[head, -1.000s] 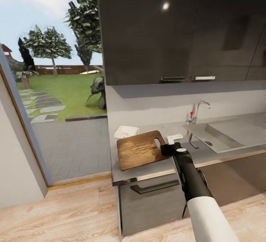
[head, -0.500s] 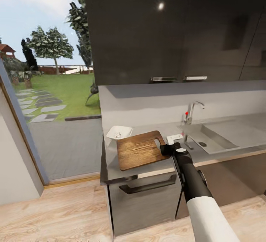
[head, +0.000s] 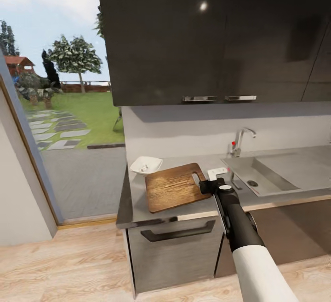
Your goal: In the kitchen, take the Vidalia onion out of the sink, dice it on the chopping board with the paring knife, put the diced onion into the bowl on the countertop, then place both the paring knife and the chopping board into the sink.
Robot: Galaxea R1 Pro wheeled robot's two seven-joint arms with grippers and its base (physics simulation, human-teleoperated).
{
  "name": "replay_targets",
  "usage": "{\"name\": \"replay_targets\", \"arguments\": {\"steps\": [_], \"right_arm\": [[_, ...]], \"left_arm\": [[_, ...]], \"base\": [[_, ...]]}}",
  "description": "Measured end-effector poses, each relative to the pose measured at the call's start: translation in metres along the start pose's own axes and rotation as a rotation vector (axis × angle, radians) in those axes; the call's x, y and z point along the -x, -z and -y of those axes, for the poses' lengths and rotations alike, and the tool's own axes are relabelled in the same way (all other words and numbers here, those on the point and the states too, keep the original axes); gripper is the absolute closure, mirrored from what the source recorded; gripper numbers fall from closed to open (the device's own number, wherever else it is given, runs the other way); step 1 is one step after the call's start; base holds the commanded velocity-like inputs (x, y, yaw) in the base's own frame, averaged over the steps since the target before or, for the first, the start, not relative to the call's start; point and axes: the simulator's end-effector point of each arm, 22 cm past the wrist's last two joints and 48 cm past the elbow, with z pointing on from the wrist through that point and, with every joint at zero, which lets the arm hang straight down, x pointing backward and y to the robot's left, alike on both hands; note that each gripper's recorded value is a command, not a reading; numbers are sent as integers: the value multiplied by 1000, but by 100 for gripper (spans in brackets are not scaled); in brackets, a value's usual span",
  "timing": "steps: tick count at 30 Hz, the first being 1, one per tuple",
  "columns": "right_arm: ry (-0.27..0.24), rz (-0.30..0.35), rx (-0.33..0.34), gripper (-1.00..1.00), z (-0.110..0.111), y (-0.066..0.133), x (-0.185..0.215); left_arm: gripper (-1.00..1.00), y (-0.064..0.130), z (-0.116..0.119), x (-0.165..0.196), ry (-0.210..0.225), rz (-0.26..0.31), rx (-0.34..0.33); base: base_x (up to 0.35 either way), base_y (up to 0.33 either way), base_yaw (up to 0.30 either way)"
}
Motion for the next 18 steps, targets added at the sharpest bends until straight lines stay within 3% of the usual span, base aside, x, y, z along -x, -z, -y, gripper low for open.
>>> {"name": "replay_targets", "arguments": {"steps": [8,18], "right_arm": [[1,0,-1,100,0,0,0],[-1,-2,0,100,0,-1,-1]], "left_arm": [[-100,0,0,0,0,0,0],[-100,0,0,-1,0,-3,0]], "base": [[0,-242,16],[0,-242,210]]}}
